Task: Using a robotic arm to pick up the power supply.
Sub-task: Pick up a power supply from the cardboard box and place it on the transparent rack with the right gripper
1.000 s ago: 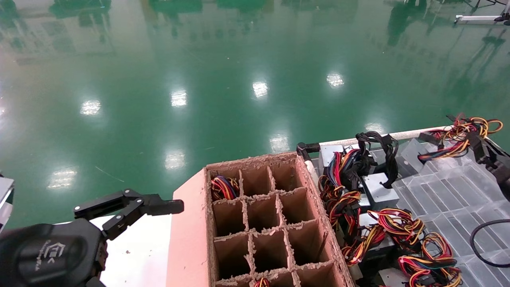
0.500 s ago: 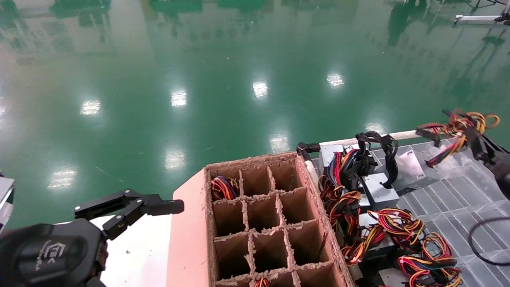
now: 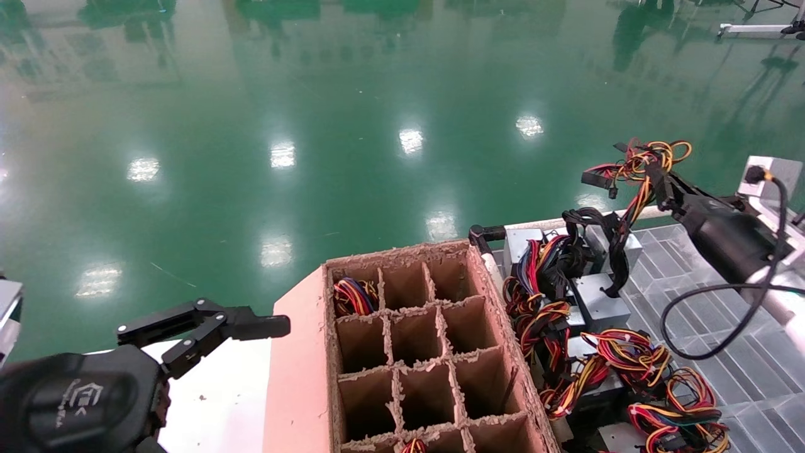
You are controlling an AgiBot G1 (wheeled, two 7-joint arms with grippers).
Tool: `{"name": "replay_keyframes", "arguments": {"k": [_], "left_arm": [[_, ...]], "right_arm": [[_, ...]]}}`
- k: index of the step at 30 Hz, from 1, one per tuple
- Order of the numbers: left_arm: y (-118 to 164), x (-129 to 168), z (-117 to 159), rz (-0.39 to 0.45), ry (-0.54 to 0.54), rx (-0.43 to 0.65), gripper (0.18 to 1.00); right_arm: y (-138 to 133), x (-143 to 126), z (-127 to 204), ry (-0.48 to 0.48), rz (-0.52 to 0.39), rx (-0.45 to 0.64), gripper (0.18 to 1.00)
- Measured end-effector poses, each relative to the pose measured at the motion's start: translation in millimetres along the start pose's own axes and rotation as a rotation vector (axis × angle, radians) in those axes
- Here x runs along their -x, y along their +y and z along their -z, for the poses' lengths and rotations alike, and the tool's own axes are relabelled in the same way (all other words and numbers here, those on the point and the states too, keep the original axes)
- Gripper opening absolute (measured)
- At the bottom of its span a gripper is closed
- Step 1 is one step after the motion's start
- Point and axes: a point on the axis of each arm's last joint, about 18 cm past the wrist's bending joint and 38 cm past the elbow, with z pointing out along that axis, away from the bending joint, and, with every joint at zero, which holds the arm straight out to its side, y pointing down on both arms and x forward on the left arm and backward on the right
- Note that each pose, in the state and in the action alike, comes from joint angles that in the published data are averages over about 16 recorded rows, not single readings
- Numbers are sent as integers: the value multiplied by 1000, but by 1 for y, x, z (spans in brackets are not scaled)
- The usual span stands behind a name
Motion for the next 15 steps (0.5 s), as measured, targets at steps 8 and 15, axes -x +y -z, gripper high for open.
{"name": "replay_keyframes", "arguments": {"k": [8, 15], "left_arm": [[0, 0, 0, 0, 0, 0, 1001], [0, 0, 0, 0, 0, 0, 1001]], "right_arm": [[15, 10, -8, 12, -4, 44, 207], [24, 11, -7, 22, -19, 62, 209]]}}
